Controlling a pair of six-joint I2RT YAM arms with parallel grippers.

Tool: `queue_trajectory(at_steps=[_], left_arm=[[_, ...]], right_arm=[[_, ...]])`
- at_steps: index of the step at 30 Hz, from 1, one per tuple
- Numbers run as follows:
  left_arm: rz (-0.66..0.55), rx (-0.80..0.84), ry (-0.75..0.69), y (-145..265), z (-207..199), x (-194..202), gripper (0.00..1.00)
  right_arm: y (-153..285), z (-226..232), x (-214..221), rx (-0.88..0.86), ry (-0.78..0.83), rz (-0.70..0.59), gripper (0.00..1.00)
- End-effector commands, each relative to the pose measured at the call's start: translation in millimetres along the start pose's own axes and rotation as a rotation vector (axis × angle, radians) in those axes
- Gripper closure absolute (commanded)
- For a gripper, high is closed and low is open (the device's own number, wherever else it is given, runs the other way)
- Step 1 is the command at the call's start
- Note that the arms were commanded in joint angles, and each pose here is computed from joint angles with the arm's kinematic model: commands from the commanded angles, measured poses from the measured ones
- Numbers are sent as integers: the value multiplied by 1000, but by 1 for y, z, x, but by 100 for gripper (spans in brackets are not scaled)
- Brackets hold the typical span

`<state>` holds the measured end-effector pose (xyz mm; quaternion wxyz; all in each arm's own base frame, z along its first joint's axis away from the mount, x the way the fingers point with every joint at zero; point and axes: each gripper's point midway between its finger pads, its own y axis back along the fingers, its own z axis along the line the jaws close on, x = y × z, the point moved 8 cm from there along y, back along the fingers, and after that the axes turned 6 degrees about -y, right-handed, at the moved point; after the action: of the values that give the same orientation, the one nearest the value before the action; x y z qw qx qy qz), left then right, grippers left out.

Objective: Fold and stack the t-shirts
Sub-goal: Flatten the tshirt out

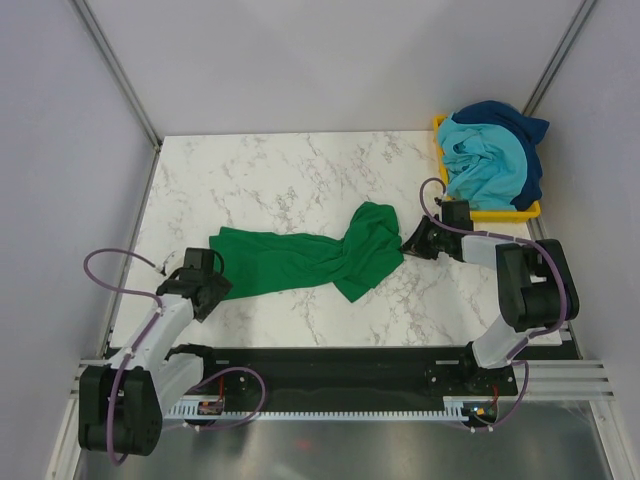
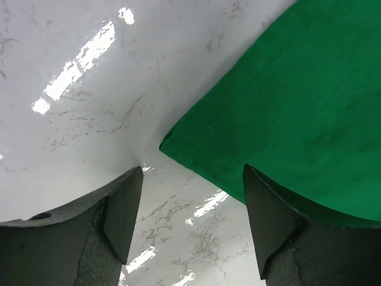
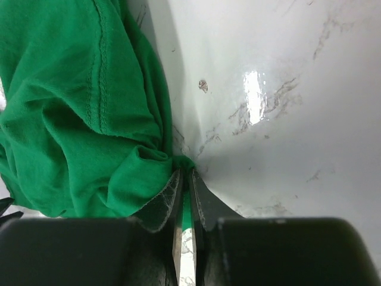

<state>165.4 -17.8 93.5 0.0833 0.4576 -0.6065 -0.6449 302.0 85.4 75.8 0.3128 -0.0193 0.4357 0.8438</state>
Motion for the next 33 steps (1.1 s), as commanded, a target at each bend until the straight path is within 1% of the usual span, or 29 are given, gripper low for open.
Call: queue_trajectory(at_steps=[1, 6, 8, 9, 10, 11, 12, 14, 15, 18, 19, 20, 21, 22, 23, 24, 25, 26, 28, 29, 30, 31, 32, 33], left_arm=[[-52, 23, 93, -10, -8, -4, 26], [-32, -2, 85, -17, -13, -6, 40], [-28, -6, 78, -18, -17, -9, 51], [-14, -13, 69, -21, -17, -8, 59], [-12, -10, 65, -21, -18, -8, 69], [-14, -2, 56, -22, -20, -9, 75], [-12, 7, 52, -22, -21, -9, 87], [-18, 25, 36, -21, -22, -11, 98], [-11, 51, 18, -18, -25, -12, 98], [-102, 194, -10, 11, -36, -28, 98], [-183, 276, 8, 32, -41, -41, 98], [-231, 311, -4, 45, -42, -50, 98], [-245, 312, -14, 56, -39, -53, 98], [-310, 360, -19, 81, -43, -69, 98], [-326, 368, -27, 92, -43, -74, 98], [-324, 361, -36, 101, -41, -76, 98], [-365, 400, -36, 122, -43, -86, 98], [-395, 439, -33, 136, -42, -90, 98], [-447, 499, -27, 166, -40, -98, 98], [-471, 527, -34, 178, -37, -100, 98], [-484, 541, -41, 187, -36, -102, 98], [-519, 564, -55, 204, -34, -108, 98], [-537, 587, -61, 214, -33, -110, 98], [-580, 617, -75, 231, -31, -115, 98]], right_arm=[[-4, -2, 6, -18, -6, 30, 85], [-8, -7, 12, -7, -15, 49, 88], [-9, -8, 14, -5, -12, 51, 89], [-8, -7, 14, -7, -11, 49, 89], [-7, -8, 15, -5, -13, 49, 90], [-7, -8, 15, -4, -13, 48, 90], [-5, -7, 14, -6, -12, 41, 91], [-2, -5, 14, -7, -12, 39, 92], [2, -1, 13, -16, -7, 30, 94], [19, 9, 9, -24, 4, 6, 98], [25, 11, 9, -10, 0, 3, 99], [38, 21, 3, -34, 14, -36, 100], [46, 26, 3, -33, 8, -41, 100], [53, 31, 1, -40, 4, -59, 100], [68, 41, -3, -72, 19, -101, 100], [78, 48, -4, -80, 20, -111, 100], [87, 54, -7, -91, 23, -133, 100], [104, 65, -10, -126, 36, -174, 100], [129, 81, -15, -146, 47, -211, 100], [147, 91, -17, -169, 57, -259, 100], [166, 102, -21, -181, 67, -286, 100], [179, 109, -21, -191, 76, -308, 100], [198, 117, -22, -208, 93, -360, 100], [223, 129, -25, -222, 106, -397, 100]])
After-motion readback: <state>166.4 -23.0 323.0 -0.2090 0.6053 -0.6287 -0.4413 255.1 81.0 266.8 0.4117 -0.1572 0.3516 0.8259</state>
